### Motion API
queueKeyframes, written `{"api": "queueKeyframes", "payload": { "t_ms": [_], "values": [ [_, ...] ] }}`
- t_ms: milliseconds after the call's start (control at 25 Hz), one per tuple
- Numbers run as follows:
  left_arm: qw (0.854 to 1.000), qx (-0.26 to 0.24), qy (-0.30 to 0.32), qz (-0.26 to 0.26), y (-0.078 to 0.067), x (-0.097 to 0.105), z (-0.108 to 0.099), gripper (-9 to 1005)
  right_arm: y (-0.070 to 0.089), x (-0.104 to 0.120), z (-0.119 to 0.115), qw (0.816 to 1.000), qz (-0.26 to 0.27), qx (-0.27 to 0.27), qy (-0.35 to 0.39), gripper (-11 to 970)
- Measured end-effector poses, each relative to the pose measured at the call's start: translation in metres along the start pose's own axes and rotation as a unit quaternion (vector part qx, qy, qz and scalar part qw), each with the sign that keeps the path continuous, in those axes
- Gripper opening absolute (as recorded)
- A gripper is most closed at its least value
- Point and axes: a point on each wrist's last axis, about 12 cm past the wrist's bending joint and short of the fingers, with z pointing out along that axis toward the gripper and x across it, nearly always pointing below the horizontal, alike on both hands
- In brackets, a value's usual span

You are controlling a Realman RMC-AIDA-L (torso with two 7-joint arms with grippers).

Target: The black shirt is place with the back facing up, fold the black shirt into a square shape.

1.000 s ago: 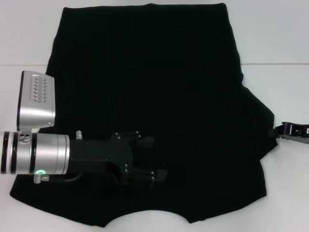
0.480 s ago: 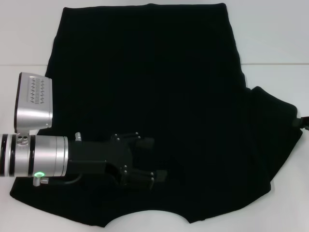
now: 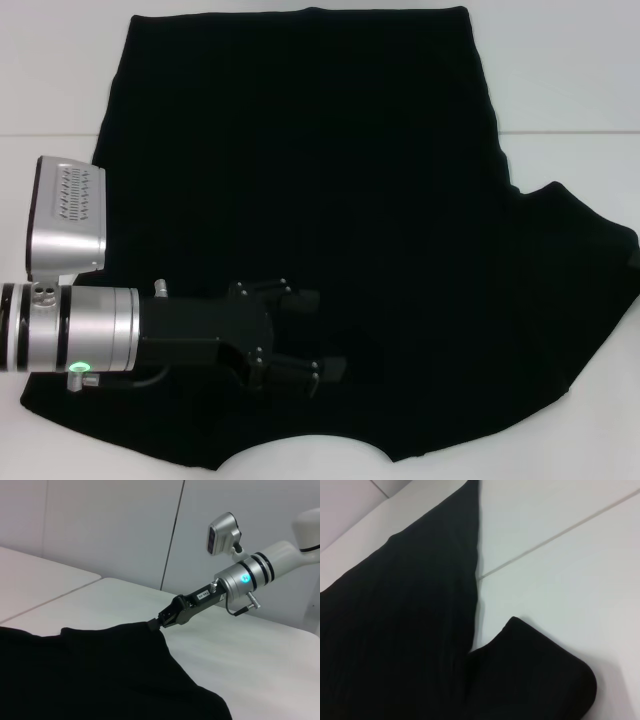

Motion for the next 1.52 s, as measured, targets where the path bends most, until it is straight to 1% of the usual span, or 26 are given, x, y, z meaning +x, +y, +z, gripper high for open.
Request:
{"api": "queueKeyframes", "payload": {
  "t_ms": [320, 720, 960, 1040, 1240, 1520],
  "values": [
    [1.000, 0.003, 0.000, 0.000, -0.001, 0.000, 0.000, 950, -0.001, 0.000, 0.000, 1.000, -0.005, 0.004, -0.007, 6],
    [1.000, 0.006, -0.001, 0.000, -0.001, -0.001, 0.000, 950, 0.006, -0.008, 0.011, 0.999, -0.030, 0.016, -0.021, 6],
    [1.000, 0.005, -0.001, 0.000, -0.001, 0.000, -0.001, 950, 0.005, -0.009, 0.011, 0.999, -0.028, 0.019, -0.024, 6],
    [1.000, 0.005, -0.001, -0.001, -0.001, 0.000, -0.001, 950, 0.007, -0.009, 0.012, 0.999, -0.028, 0.015, -0.022, 7],
    [1.000, 0.005, -0.001, -0.001, -0.001, -0.001, 0.000, 950, 0.026, -0.011, 0.023, 0.999, -0.037, -0.018, -0.011, 6],
    [1.000, 0.007, -0.001, -0.005, 0.000, -0.003, 0.001, 949, 0.065, -0.014, 0.043, 0.995, -0.066, -0.074, 0.012, 6]
  ]
}}
